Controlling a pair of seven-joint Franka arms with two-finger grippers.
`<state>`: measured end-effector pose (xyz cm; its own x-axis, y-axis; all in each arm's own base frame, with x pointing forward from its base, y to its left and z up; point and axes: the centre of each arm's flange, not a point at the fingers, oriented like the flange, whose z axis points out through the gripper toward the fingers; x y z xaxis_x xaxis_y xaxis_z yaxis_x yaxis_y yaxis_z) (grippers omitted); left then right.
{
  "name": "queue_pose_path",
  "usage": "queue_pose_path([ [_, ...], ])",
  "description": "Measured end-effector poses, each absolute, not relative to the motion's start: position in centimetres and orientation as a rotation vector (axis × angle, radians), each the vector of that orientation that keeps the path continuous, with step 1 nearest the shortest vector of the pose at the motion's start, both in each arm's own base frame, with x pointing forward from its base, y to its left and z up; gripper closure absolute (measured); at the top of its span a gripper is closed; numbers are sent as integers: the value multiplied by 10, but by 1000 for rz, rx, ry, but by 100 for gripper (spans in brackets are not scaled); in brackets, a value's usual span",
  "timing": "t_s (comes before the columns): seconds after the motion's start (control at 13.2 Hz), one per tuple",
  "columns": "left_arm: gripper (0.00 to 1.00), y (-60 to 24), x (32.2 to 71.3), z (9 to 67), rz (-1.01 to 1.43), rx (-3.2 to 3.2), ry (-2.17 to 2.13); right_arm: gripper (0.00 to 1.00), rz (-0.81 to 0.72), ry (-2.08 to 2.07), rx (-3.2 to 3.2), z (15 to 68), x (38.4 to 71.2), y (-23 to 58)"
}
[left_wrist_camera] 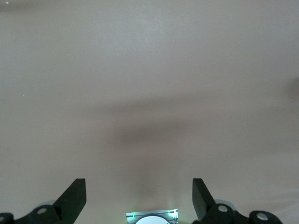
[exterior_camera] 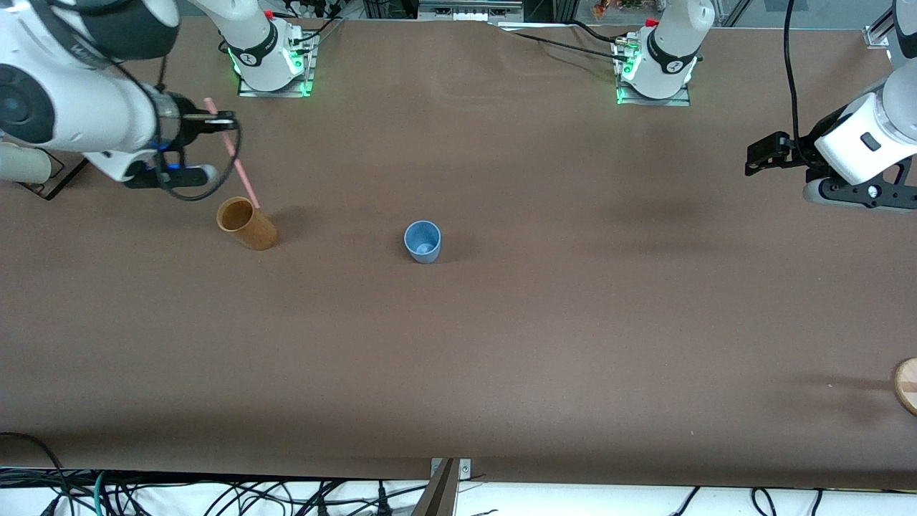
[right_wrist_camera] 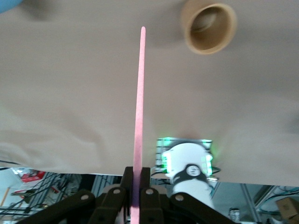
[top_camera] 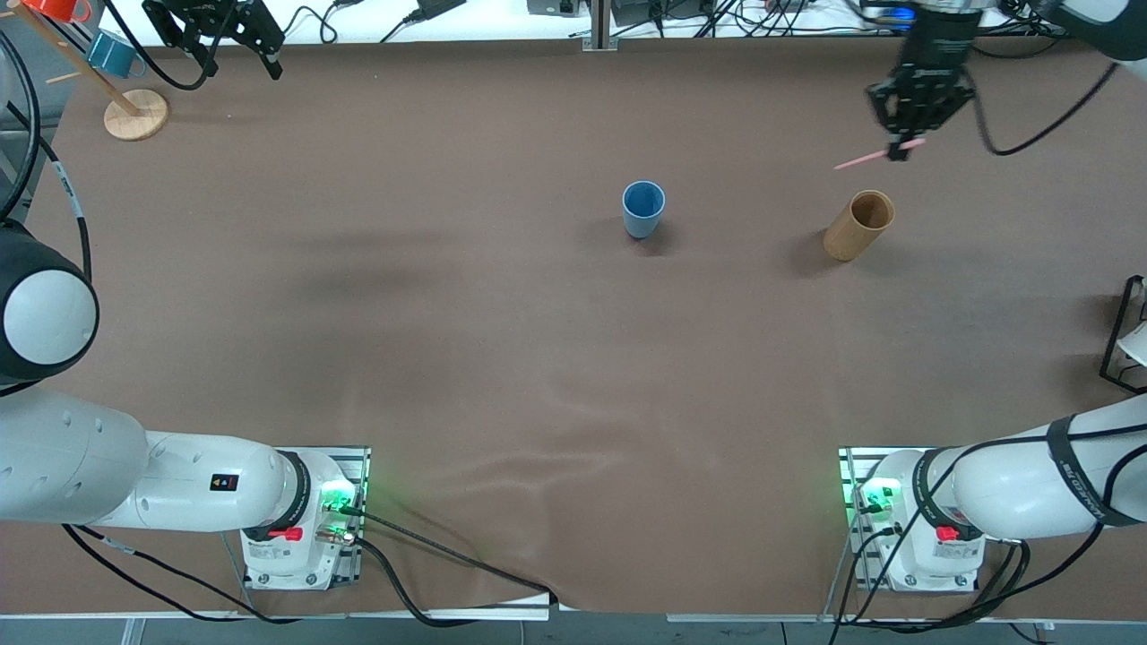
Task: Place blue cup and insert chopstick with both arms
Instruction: 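Move the chopstick with the right gripper over the blue cup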
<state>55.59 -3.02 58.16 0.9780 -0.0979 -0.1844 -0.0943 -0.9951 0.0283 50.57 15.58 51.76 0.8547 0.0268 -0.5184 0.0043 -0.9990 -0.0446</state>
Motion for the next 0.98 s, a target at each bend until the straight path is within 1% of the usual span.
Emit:
queue_pose_path([
  [0.15,0,-31,557,580,-292,3105,-152,92,850,5,-2953,507,503,207],
  [0.38,0,-28,559,577,-300,3104,-146,92,826,78,-2907,489,512,277],
  [0.68,0,-28,566,579,-276,3106,-143,92,780,199,-2796,461,537,344],
  [0.98,0,-30,570,579,-271,3107,-149,92,805,253,-2774,422,546,387],
])
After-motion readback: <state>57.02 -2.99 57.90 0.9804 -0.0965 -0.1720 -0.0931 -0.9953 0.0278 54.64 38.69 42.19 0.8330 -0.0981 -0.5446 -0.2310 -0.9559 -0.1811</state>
